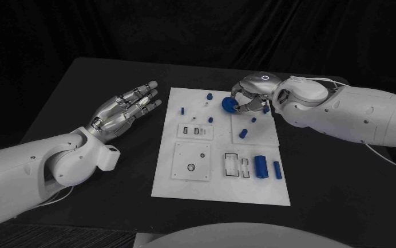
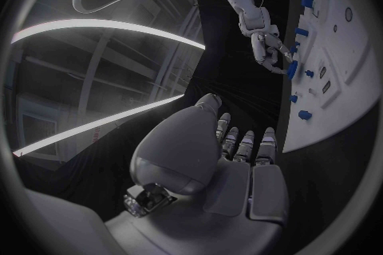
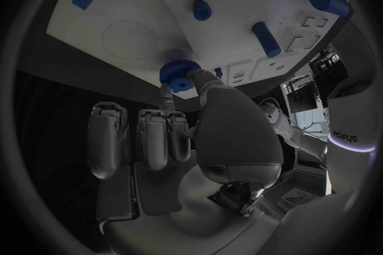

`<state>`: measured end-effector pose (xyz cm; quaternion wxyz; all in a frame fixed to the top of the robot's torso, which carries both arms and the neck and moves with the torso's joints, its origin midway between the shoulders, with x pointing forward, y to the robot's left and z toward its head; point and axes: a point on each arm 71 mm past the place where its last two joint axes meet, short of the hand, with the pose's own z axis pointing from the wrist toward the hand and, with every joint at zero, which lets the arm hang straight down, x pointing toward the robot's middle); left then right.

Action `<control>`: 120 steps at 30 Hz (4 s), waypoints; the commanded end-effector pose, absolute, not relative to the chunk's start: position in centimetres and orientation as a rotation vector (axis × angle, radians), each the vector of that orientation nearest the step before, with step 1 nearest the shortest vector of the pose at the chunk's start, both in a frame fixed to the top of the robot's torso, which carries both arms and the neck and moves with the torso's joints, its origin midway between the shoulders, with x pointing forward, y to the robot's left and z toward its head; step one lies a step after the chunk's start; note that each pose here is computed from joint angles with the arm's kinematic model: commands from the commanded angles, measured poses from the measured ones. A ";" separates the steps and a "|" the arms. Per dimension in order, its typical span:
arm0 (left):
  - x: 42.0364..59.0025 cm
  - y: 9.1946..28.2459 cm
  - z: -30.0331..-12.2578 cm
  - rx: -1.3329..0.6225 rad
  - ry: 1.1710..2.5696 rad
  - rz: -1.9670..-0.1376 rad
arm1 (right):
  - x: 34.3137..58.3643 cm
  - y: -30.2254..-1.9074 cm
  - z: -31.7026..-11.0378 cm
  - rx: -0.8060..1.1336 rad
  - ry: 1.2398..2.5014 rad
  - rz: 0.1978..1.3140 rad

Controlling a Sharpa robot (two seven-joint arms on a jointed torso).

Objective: Assemble the parts on the task board

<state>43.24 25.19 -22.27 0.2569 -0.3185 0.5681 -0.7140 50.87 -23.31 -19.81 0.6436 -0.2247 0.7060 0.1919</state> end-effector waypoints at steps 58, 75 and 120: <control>43.6 24.0 -22.4 -0.849 1.567 -1.985 | 53.7 -16.1 -19.4 -0.612 1.616 0.519; 43.5 24.4 -22.3 -0.854 1.569 -1.978 | 53.0 -19.1 -18.4 -0.564 1.553 0.505; 43.4 24.8 -22.4 -0.860 1.567 -1.966 | 47.0 -34.4 -19.4 -0.325 1.558 0.313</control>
